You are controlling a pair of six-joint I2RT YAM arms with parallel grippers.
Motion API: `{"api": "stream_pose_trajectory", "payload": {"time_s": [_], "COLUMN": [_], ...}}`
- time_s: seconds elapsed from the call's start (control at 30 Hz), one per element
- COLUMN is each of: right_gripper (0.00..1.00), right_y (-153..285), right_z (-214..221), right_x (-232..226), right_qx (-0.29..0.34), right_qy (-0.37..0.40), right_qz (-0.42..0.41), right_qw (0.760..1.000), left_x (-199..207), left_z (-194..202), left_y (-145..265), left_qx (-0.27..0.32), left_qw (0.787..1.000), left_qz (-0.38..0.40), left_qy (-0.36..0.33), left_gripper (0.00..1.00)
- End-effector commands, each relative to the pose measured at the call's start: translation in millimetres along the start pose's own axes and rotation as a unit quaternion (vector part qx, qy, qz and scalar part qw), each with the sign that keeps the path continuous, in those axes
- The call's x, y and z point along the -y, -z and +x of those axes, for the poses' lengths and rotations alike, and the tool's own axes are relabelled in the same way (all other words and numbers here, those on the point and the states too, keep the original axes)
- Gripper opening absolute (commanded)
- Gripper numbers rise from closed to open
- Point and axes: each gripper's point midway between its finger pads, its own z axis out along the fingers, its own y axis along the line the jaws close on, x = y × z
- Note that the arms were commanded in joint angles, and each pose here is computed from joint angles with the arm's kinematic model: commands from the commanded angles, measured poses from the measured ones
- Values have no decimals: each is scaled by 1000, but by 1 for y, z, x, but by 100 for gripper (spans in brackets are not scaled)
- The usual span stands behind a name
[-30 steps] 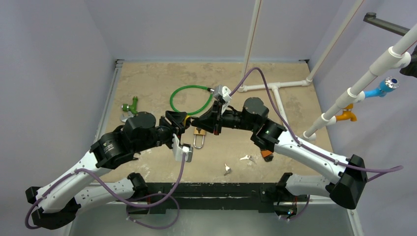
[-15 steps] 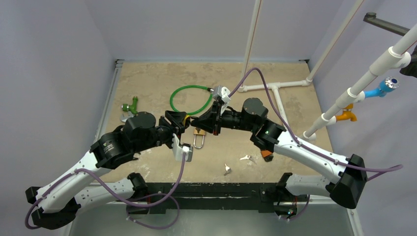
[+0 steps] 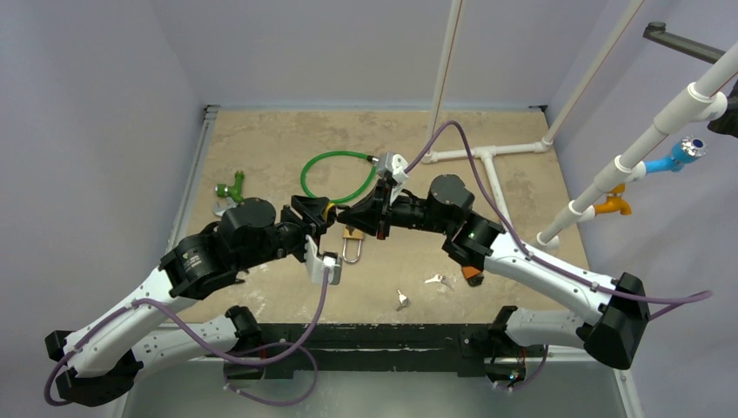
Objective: Unlock with the key
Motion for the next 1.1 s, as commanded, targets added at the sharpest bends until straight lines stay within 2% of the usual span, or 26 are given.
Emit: {"api": "stream_pose_trajectory", "payload": {"time_s": [0.0, 1.07], "right_gripper": [0, 0], "right_y": [3, 18], "right_z": [-30, -45], "right_x": [-19, -34], "right_qx": [57, 99], "right_qy": [19, 33], "right_qz": [-26, -40], "right_qw": [998, 994], "left_x": [-38, -42], "left_z": [-15, -14], "left_y": [8, 7], "left_qx": [26, 23], "left_qw": [997, 997], "left_qz": [-69, -70], "left_qy": [26, 26], "left_gripper": [0, 0]}}
